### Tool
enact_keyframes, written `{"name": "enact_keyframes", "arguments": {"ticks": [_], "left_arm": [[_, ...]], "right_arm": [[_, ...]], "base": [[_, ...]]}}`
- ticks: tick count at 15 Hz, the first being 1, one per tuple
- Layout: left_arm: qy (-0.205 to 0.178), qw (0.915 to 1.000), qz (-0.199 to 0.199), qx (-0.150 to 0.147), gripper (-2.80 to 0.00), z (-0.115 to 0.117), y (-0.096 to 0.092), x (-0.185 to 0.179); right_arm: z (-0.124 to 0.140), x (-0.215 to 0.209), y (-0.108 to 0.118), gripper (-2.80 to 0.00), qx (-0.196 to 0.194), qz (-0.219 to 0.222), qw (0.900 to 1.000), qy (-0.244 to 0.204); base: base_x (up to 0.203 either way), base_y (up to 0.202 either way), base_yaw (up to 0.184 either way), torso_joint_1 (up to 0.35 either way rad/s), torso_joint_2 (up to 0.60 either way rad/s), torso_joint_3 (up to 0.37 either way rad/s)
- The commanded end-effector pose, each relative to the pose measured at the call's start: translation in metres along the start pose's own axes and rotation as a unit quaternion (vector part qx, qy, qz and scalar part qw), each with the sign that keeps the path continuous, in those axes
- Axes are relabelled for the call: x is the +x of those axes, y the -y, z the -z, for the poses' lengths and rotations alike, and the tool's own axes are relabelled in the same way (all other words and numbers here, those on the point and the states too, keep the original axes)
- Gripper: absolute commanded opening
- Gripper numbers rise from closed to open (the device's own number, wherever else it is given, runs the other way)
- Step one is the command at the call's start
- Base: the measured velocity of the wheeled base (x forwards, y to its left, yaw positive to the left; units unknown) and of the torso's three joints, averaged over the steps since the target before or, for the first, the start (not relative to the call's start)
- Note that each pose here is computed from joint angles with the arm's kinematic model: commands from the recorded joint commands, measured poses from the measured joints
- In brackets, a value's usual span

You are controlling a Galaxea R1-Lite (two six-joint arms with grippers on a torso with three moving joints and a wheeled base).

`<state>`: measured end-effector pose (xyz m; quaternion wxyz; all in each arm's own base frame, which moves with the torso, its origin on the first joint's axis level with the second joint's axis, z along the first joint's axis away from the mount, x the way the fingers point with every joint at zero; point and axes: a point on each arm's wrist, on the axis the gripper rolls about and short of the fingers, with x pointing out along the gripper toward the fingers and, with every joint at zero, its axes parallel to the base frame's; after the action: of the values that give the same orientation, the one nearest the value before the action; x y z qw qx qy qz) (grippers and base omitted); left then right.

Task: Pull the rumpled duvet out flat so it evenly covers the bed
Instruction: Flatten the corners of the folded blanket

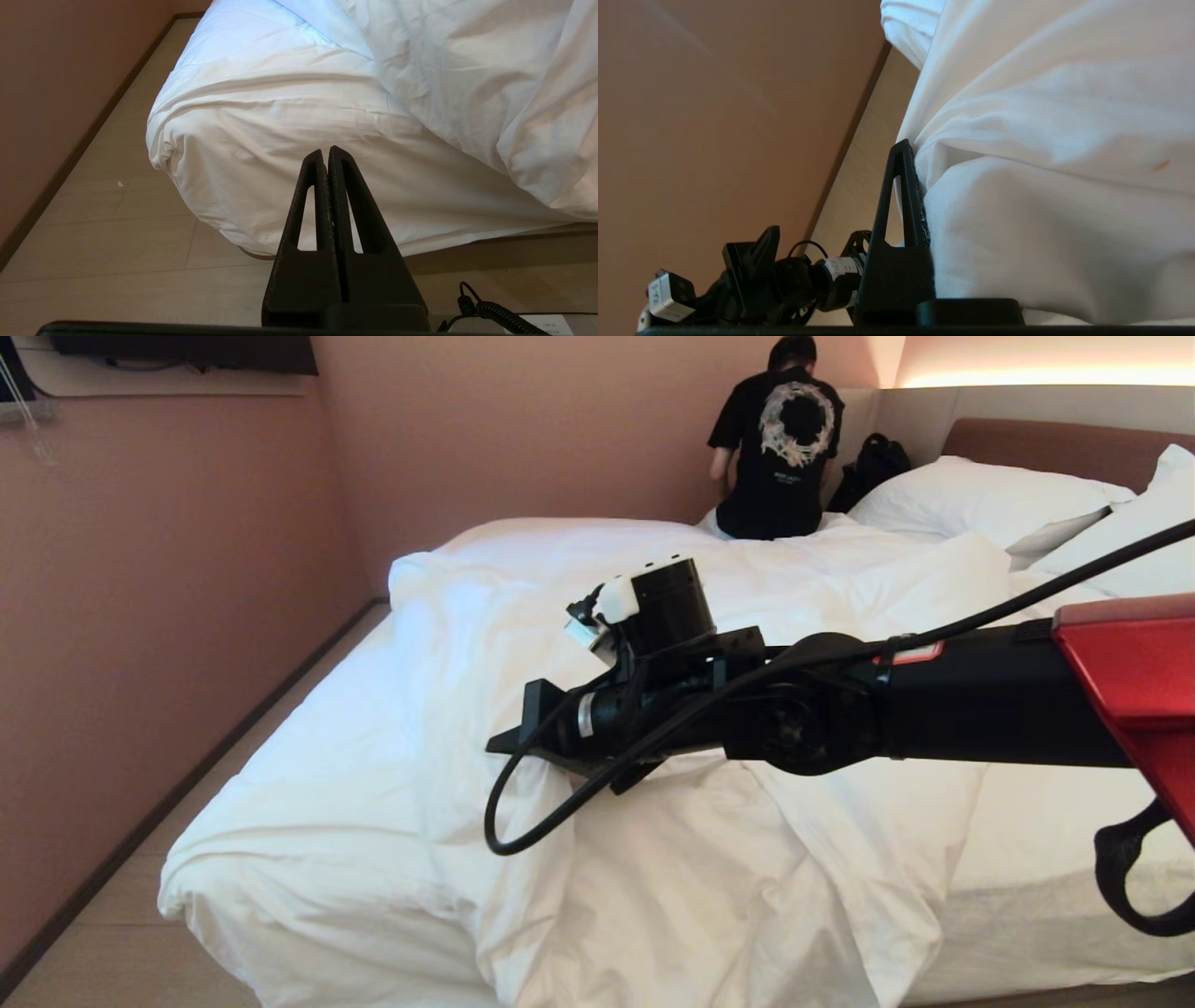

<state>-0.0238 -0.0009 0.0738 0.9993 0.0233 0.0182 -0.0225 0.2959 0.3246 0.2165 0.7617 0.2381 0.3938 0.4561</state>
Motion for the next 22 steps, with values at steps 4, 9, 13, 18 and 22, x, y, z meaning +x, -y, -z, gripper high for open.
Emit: {"name": "enact_keyframes", "arguments": {"ticks": [4, 9, 13, 18, 22], "left_arm": [[0.000, 1.0000, 0.000, 0.000, -2.80, 0.000, 0.000, 0.000], [0.000, 1.0000, 0.000, 0.000, -2.80, 0.000, 0.000, 0.000], [0.000, 1.0000, 0.000, 0.000, -2.80, 0.000, 0.000, 0.000], [0.000, 1.0000, 0.000, 0.000, -2.80, 0.000, 0.000, 0.000], [0.000, 1.0000, 0.000, 0.000, -2.80, 0.000, 0.000, 0.000]], "right_arm": [[0.020, 0.021, -0.005, -2.80, -0.022, -0.006, 0.999, -0.033], [0.033, 0.034, -0.007, -2.80, -0.034, -0.003, 0.998, -0.049], [0.041, 0.041, -0.007, -2.80, -0.036, 0.006, 0.998, -0.057], [0.045, 0.047, -0.001, 0.00, -0.041, 0.035, 0.997, -0.049], [0.049, 0.046, 0.003, 0.00, -0.037, 0.059, 0.996, -0.060]], "base": [[0.000, 0.000, 0.000, 0.000, 0.00, 0.000], [0.000, 0.000, 0.000, 0.000, 0.00, 0.000], [0.000, 0.000, 0.000, 0.000, 0.00, 0.000], [0.000, 0.000, 0.000, 0.000, 0.00, 0.000], [0.000, 0.000, 0.000, 0.000, 0.00, 0.000]]}}
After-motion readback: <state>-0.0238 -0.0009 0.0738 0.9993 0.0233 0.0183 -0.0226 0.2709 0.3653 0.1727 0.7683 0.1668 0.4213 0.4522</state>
